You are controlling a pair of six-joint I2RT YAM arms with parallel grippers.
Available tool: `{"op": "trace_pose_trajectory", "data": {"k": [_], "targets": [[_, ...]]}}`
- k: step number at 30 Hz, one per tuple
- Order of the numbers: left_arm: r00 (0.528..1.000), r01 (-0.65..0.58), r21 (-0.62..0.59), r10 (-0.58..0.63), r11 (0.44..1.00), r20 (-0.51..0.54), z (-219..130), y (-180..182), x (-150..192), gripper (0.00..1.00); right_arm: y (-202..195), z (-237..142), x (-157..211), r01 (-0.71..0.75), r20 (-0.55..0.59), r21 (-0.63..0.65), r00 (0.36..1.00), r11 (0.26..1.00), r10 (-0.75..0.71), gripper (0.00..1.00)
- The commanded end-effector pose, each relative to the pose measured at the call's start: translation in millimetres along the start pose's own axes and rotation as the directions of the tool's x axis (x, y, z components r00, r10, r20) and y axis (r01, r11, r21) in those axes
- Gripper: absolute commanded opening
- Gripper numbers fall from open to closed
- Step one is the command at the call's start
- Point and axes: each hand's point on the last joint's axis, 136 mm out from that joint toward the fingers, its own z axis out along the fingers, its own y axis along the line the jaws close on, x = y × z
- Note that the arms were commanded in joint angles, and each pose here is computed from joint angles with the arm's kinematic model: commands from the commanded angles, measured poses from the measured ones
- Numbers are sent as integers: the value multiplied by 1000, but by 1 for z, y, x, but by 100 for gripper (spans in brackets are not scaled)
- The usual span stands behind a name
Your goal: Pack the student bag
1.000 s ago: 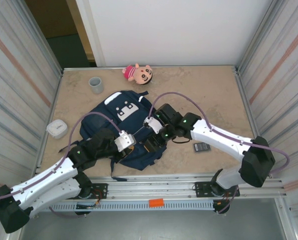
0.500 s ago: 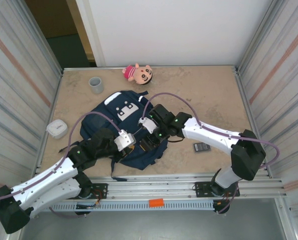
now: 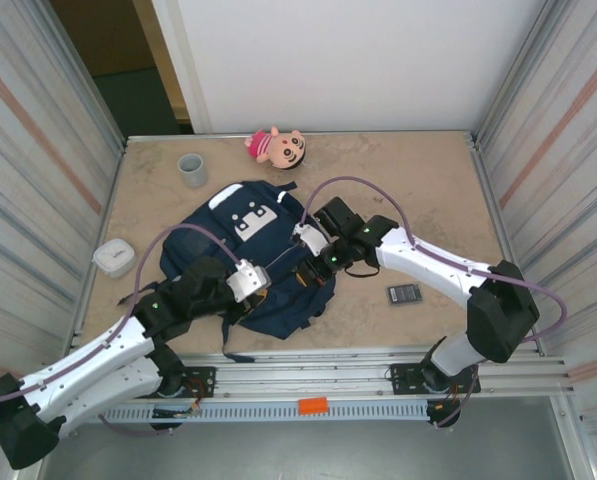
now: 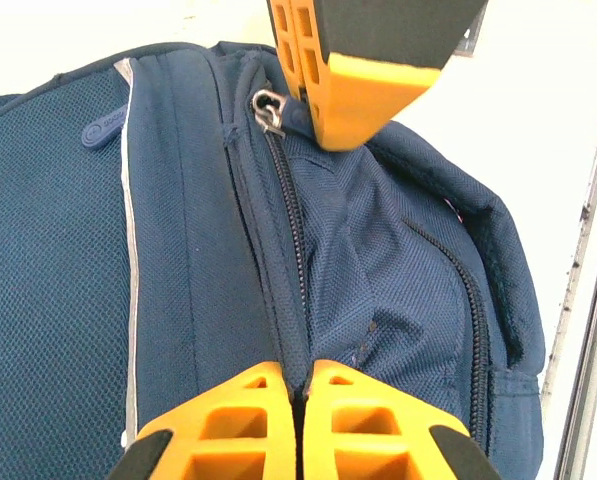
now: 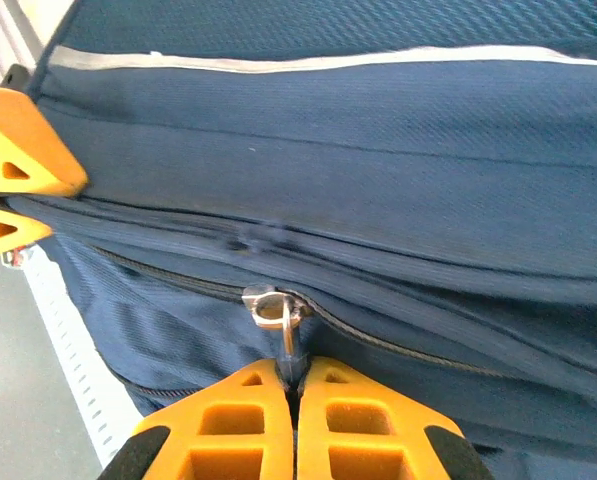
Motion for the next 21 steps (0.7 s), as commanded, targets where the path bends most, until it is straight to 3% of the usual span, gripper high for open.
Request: {"op": "trace_pose_trajectory", "data": {"k": [1,3,5,8,11,15,19,21], "targets": [[999,-39,-27,40,999,15,-10,5,-9,0,-14,-5,6,-37,-8,48,999,998,37,0],[999,-40,-29,40,999,6,-10,5,-7,1,-6,-5,4,-38,0,6,999,999,38,0],[999,-38,-24,38,999,5,-12,4,-8,9,1,-7,2,-42,13,-28,999,999,43,0],[999,-24,69,21,997,49,-14,-11,-20,38,10,-12,-1,-48,34,-59,998,997,50,0],[991,29,139,-47,990,129,-11,-19,-43,53,15,-16,-2,-38,52,-54,998,998,41,0],[988,66,62,-74,996,137,3,0,-60,58,21,-20,-4,-36,70,-72,997,997,41,0],[998,30,57,-34,998,56,22,3,-54,68,25,-22,-5,-29,79,-86,996,996,35,0],[999,31,35,-32,999,26,30,7,-48,67,27,-23,-5,-23,80,-89,996,996,30,0]]}}
